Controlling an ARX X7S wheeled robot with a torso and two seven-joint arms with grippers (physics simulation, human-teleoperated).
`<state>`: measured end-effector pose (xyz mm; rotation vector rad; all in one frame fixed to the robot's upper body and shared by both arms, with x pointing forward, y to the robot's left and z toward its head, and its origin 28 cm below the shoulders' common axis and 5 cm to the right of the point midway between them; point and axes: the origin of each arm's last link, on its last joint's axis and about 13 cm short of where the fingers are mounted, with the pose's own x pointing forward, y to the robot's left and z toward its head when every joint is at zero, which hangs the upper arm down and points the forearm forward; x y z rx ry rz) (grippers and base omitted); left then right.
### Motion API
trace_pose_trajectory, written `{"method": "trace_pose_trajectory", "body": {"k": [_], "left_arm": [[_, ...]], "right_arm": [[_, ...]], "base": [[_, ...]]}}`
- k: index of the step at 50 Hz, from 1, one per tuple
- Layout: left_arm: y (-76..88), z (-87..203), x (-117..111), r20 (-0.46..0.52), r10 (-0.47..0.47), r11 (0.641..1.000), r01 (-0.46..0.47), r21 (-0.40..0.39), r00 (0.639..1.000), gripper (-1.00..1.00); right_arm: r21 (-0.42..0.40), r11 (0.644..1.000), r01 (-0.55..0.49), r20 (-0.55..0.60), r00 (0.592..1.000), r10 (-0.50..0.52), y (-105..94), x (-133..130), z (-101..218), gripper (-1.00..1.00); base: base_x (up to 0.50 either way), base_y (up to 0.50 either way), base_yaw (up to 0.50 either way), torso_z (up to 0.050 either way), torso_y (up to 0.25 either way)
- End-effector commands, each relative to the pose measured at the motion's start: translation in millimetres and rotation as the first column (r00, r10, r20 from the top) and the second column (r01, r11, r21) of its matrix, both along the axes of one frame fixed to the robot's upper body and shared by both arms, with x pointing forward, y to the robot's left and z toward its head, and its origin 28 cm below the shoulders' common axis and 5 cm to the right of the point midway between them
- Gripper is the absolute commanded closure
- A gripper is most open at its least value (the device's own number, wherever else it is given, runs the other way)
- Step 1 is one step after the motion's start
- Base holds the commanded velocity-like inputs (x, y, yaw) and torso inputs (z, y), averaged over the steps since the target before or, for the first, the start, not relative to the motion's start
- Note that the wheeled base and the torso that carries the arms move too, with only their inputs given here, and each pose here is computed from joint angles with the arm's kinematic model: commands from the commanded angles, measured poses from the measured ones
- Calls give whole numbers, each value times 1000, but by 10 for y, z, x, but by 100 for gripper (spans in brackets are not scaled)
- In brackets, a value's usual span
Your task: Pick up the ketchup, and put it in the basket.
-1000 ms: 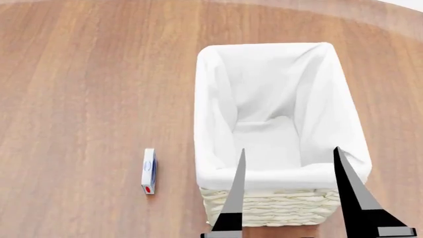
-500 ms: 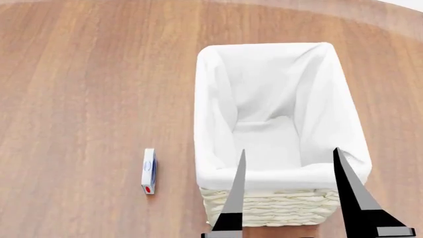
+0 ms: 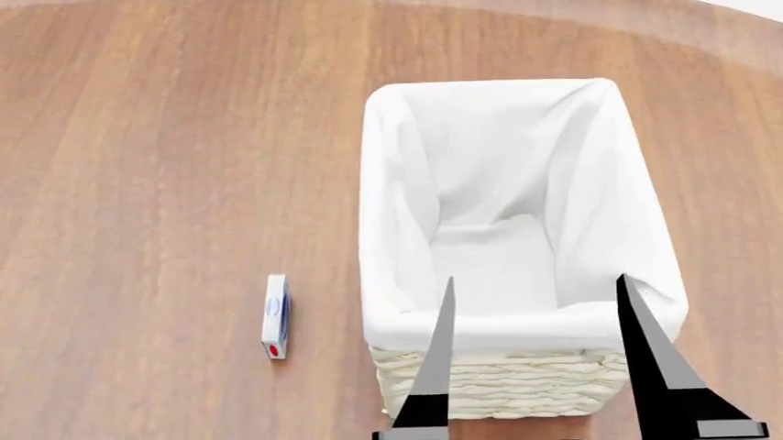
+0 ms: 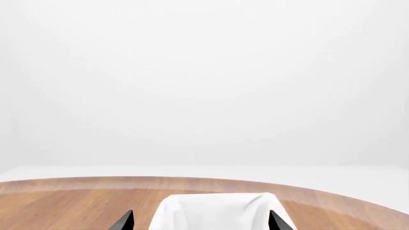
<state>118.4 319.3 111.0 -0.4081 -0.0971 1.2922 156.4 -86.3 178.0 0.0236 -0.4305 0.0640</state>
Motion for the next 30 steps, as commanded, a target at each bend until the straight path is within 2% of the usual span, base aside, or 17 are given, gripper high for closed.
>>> {"method": "trace_pose_trajectory", "body": {"k": [1, 12, 15, 22, 25, 26, 30], "left_arm": [[105, -134, -17, -8, 67, 991, -67, -119, 998, -100], [145, -138, -36, 5, 63, 992, -62, -111, 998, -100], [156, -140, -43, -3, 56, 995, -56, -83, 998, -100], [183, -173, -70, -8, 51, 995, -52, -90, 999, -100], [198, -183, -57, -13, 21, 996, -22, -83, 1000, -100], [207, -187, -57, -30, 9, 999, -10, -47, 1000, -100], [253, -237, -67, -39, 32, 996, -35, -77, 999, -100]], "right_arm": [[0, 1000, 7, 26, 1000, -7, -16, 38, 22, -100], [0, 1000, 4, 23, 1000, -4, -12, 38, 18, -100], [0, 1000, 4, 23, 1000, -4, -11, 38, 21, -100], [2, 1000, 7, 23, 1000, -7, -19, 38, 18, -100], [3, 1000, 6, 24, 1000, -6, -19, 31, 26, -100], [4, 1000, 5, 24, 1000, -6, -22, 28, 30, -100], [6, 1000, 7, 26, 1000, -8, -28, 27, 30, -100]], "base": [[0, 0, 0, 0, 0], [0, 0, 0, 0, 0], [0, 0, 0, 0, 0], [0, 0, 0, 0, 0], [0, 0, 0, 0, 0], [0, 0, 0, 0, 0], [0, 0, 0, 0, 0]]}}
